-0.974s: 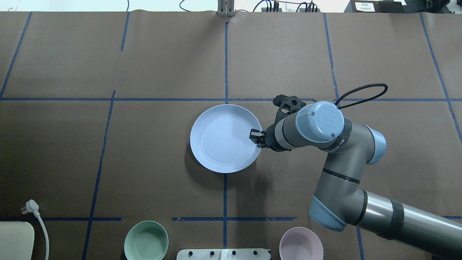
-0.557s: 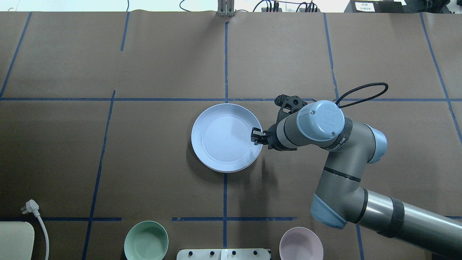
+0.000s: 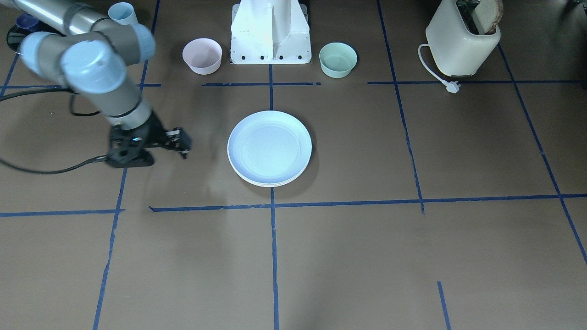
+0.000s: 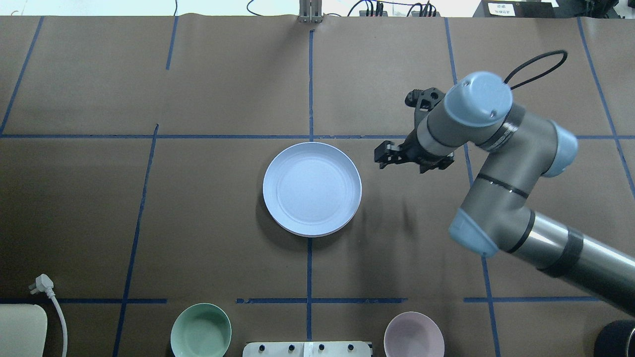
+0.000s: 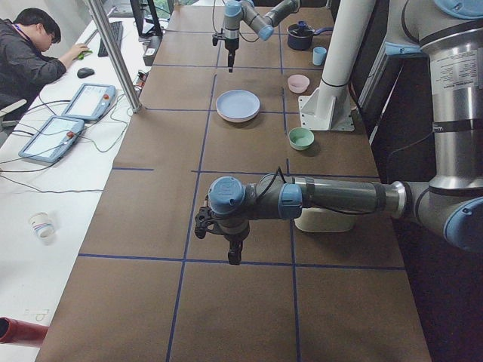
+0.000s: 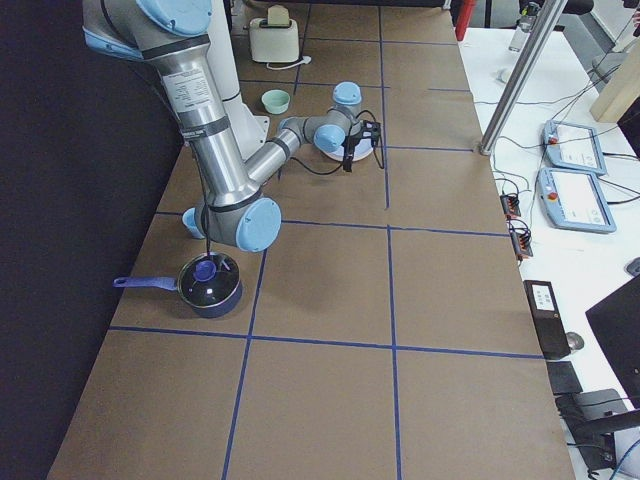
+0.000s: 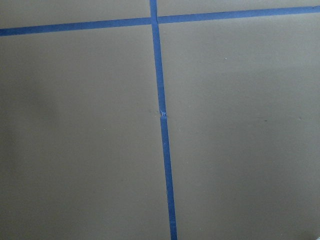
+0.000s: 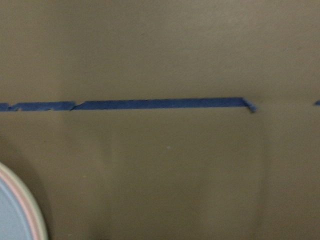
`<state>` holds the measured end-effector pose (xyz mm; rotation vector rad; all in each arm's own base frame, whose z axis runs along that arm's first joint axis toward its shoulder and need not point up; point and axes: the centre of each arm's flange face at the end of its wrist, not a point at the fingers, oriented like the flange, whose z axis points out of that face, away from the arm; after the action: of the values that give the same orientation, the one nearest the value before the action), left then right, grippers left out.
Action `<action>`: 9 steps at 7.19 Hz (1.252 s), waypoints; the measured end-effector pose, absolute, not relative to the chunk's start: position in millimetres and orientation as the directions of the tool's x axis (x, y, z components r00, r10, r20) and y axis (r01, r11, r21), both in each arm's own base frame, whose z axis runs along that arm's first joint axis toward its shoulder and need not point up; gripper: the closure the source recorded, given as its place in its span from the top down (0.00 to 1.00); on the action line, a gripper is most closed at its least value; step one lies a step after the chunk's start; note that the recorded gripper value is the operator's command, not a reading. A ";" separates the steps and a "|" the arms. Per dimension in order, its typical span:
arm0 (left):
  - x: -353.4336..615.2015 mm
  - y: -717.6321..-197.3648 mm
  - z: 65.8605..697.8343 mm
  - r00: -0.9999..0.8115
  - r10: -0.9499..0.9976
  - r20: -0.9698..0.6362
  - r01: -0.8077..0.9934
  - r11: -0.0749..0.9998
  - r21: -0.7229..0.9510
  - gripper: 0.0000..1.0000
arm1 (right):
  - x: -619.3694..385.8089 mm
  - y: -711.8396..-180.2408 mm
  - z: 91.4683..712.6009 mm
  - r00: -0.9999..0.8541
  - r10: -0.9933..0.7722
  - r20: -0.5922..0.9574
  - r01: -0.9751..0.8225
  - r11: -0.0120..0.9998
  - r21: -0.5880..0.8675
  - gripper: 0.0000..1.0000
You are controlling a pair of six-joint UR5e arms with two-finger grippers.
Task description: Stack three plates with pink and blue
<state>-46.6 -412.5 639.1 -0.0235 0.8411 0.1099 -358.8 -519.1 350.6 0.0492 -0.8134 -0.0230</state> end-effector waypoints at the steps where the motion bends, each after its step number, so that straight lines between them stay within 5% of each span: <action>1: -46.7 -412.3 640.1 0.661 0.088 -0.745 -0.108 0.994 0.022 1.00 | -290.7 -541.0 392.9 0.709 -0.115 0.696 0.070 0.993 0.093 1.00; 5: -49.0 -411.6 643.7 0.686 0.092 -0.722 -0.113 0.993 0.019 1.00 | -14.8 -516.7 555.2 0.706 -0.284 0.649 0.204 0.959 0.197 1.00; 9: -50.4 -396.2 651.8 0.701 0.071 -0.710 -0.114 0.993 -0.014 1.00 | 56.2 -444.7 635.2 0.720 -0.199 0.665 0.171 0.979 0.108 1.00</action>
<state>-50.4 -396.2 651.8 -0.0581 0.7876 0.1033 56.2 -444.7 635.2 0.0402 -0.7395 -0.2042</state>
